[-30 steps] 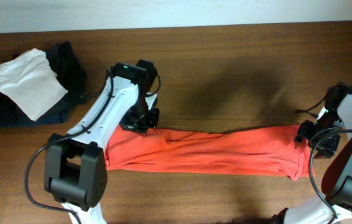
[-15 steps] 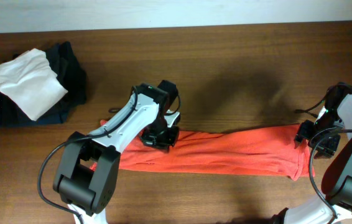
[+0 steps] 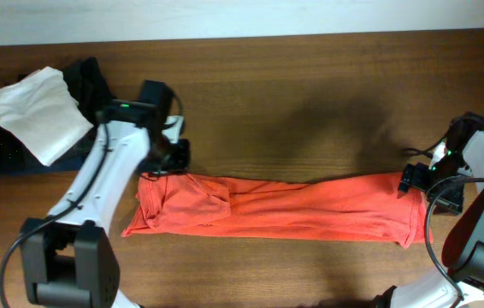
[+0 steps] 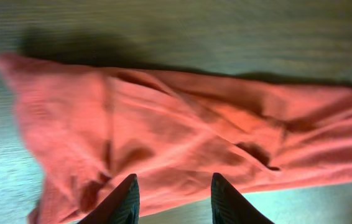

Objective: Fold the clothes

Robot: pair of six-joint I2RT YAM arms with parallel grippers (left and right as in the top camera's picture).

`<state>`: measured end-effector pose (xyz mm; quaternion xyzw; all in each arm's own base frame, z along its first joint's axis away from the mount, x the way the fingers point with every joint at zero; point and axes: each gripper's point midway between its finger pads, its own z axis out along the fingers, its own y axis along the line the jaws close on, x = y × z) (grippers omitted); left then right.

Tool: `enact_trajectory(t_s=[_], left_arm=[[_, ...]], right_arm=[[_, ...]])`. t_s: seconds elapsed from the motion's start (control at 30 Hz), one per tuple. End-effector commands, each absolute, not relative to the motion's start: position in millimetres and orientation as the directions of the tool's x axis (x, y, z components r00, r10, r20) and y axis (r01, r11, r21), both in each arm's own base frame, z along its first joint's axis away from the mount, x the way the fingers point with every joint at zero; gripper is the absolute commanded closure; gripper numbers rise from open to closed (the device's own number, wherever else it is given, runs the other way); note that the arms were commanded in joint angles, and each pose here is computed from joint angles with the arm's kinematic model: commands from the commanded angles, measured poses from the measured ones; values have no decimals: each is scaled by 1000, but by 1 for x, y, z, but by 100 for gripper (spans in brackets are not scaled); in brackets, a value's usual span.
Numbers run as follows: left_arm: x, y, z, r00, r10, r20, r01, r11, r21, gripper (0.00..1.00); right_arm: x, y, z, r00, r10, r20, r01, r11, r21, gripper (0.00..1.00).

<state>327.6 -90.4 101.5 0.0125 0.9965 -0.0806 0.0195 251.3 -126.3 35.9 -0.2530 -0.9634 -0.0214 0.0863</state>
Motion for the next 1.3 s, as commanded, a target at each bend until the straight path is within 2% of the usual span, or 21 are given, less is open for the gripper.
enact_trajectory(t_s=[0.0,0.1,0.23,0.3,0.33,0.37,0.4,0.47,0.5,0.6,0.67,0.77,0.9,1.13,1.2,1.27], left_arm=[[335,-75,111,-997,-39,-63,-26,979,-203,63],[338,-74,112,-996,-43,-75,-27,979,-203,60],[340,-74,112,-996,-43,-83,-25,979,-204,59],[341,-74,112,-995,-43,-88,-24,978,-205,59],[342,-74,112,-995,-43,-89,-24,978,-205,59],[342,-74,112,-995,-43,-91,-24,979,-204,59],[342,-74,112,-995,-43,-92,-24,979,-202,59],[342,-74,112,-995,-43,-92,-24,979,-202,58],[342,-74,112,-995,-43,-92,-24,979,-202,58],[342,-74,112,-995,-43,-92,-24,979,-202,58],[342,-74,112,-995,-44,-91,-24,979,-203,58],[342,-74,112,-995,-44,-91,-24,979,-203,58],[342,-74,112,-995,-44,-91,-24,979,-203,58],[340,-75,112,-996,-43,-82,-25,978,-209,58],[340,-75,112,-996,-43,-83,-25,978,-209,58],[340,-75,112,-996,-43,-82,-25,978,-209,58]], right_arm=[[248,-123,23,-898,411,158,419,908,21,10],[248,-124,5,-934,337,121,342,939,29,8],[237,-136,-14,-936,336,104,331,942,-63,9],[244,-139,-16,-939,338,71,333,941,-66,36],[246,-140,-16,-939,339,63,335,940,-67,57],[247,-141,-16,-937,345,57,341,938,-69,71],[248,-141,-16,-937,345,52,341,937,-69,76],[250,-142,-16,-938,345,41,342,937,-71,93],[252,-143,-15,-937,346,38,343,937,-72,96],[265,-151,0,-917,399,9,397,914,-83,96],[278,-159,26,-917,399,-2,397,913,-91,96],[297,-168,78,-873,487,-35,488,868,-88,96],[300,-146,118,-899,437,4,436,896,-83,96],[304,-30,114,-987,115,113,105,990,-90,96],[295,-6,103,-986,87,143,73,992,-99,96],[291,15,87,-987,72,145,57,993,-103,90]])
